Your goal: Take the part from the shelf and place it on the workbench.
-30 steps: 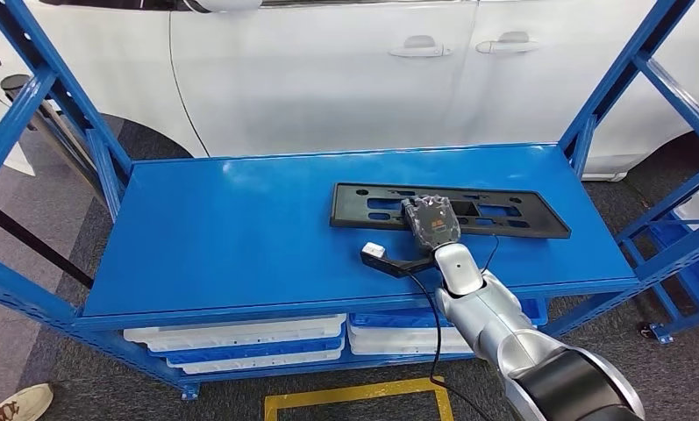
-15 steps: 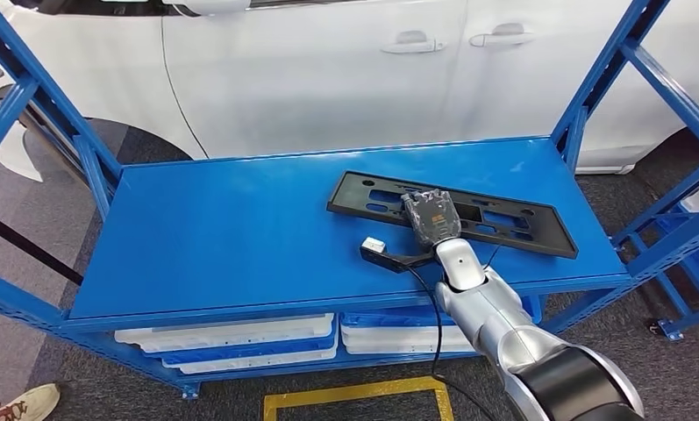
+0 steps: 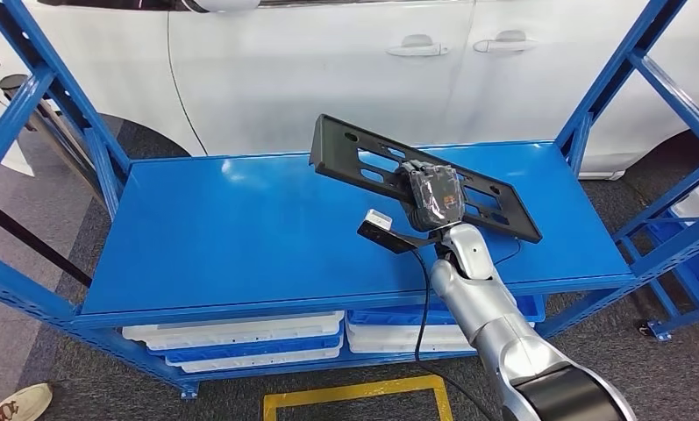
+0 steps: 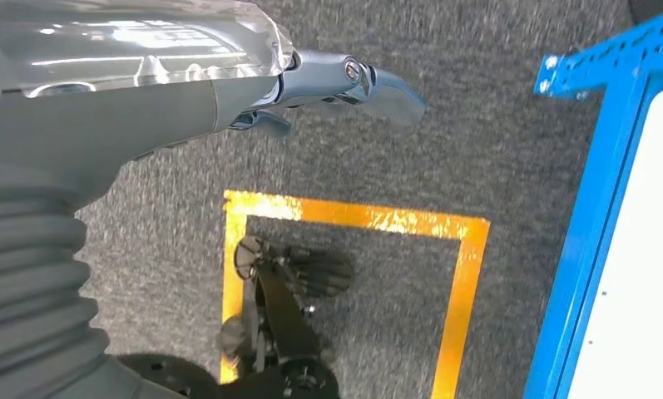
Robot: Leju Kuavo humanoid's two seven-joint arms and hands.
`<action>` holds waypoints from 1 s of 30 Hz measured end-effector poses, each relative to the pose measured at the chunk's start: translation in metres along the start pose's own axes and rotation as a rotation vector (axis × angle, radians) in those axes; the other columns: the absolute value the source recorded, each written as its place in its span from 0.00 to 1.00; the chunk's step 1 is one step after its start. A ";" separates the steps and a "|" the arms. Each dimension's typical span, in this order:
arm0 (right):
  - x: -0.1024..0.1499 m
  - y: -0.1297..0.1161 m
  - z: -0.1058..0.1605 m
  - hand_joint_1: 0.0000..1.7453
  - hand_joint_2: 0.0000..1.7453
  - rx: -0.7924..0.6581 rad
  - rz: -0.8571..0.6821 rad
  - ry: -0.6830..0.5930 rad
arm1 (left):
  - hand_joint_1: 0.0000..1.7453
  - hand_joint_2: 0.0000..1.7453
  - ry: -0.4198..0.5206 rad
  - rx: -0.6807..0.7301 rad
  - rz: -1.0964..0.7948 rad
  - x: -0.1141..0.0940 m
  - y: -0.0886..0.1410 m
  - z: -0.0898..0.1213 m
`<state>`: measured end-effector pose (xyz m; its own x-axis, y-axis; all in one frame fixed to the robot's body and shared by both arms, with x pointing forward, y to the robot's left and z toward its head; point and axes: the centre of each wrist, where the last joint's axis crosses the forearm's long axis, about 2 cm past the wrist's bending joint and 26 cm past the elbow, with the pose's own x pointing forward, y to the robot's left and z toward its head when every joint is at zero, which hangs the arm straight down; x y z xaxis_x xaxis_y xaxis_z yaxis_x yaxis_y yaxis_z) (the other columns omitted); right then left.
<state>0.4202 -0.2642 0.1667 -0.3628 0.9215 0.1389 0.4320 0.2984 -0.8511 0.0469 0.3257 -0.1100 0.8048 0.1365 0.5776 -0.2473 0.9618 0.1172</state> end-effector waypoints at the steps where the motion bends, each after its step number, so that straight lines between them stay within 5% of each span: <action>1: 0.001 0.000 0.002 0.98 1.00 -0.006 -0.009 -0.001 | 0.00 1.00 0.000 0.000 0.000 0.000 0.000 0.000; 5: 0.003 -0.009 0.004 0.98 1.00 -0.096 -0.193 -0.023 | 0.00 1.00 -0.008 -0.009 0.007 0.000 -0.001 0.000; 10: 0.022 -0.047 0.010 0.98 1.00 -0.317 -0.886 -0.177 | 0.00 1.00 -0.023 -0.053 0.037 0.000 0.000 0.000; 13: 0.047 -0.080 0.021 0.98 1.00 -0.311 -1.289 -0.412 | 0.00 1.00 -0.038 -0.057 0.066 0.000 0.002 -0.001; 16: 0.074 -0.106 0.032 0.98 1.00 -0.244 -1.531 -0.683 | 0.00 1.00 -0.040 -0.044 0.077 0.000 0.003 0.000; 22: 0.106 -0.132 0.041 0.98 1.00 -0.161 -1.755 -0.905 | 0.00 1.00 -0.040 -0.018 0.097 0.001 0.003 -0.001; 30: 0.121 -0.135 0.043 0.98 1.00 -0.062 -1.820 -0.922 | 0.00 1.00 -0.031 -0.011 0.094 0.004 0.002 -0.002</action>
<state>0.2824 -0.2037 0.2764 -0.5359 -0.7576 0.3728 -0.8242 0.5652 -0.0362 0.0506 0.3291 -0.1094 0.7612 0.2189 0.6105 -0.3148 0.9477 0.0527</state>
